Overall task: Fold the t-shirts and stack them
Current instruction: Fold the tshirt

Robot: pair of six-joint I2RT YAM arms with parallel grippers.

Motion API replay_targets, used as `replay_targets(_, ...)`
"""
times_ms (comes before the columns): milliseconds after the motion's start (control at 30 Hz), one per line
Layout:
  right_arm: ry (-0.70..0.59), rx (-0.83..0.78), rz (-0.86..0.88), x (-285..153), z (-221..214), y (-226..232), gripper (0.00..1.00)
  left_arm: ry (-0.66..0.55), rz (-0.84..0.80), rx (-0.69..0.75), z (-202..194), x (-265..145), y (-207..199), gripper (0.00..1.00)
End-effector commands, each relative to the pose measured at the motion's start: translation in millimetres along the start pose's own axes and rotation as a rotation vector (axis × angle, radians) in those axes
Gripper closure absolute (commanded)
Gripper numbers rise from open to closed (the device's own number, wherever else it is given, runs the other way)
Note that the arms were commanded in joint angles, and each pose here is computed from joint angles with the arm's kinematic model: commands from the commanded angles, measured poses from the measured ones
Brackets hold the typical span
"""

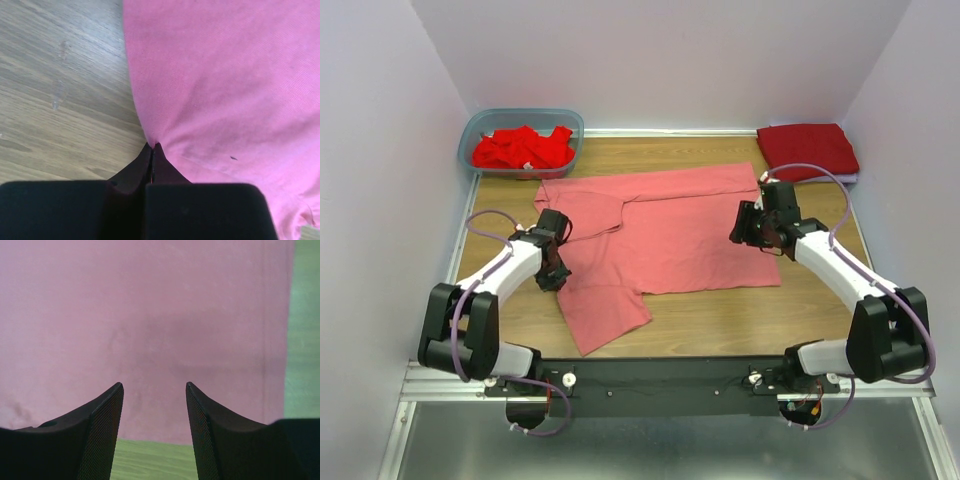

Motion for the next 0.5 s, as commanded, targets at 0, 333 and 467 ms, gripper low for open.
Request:
replay_targets(0, 0.12, 0.042, -0.21, -8, -38, -27, 0.4, -0.01, -0.073, 0.007, -4, -7, -2, 1.0)
replay_targets(333, 0.209, 0.286, -0.349, -28, -82, -74, 0.37, -0.06, -0.15, 0.05, -1, -17, -1, 1.0)
replay_targets(467, 0.225, 0.368, -0.376, -30, -91, -89, 0.38, -0.071, -0.177, 0.056, 0, -21, -2, 1.0)
Point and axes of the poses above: each gripper's point midway between its finger pads, its own x axis out along the fingers, its own y axis along the line the jaws close on, z = x × y, the point moved 6 cm from there along -x, back along the fingers, and after that the axes turned 10 degrees about -x, right-handed, at the moved point
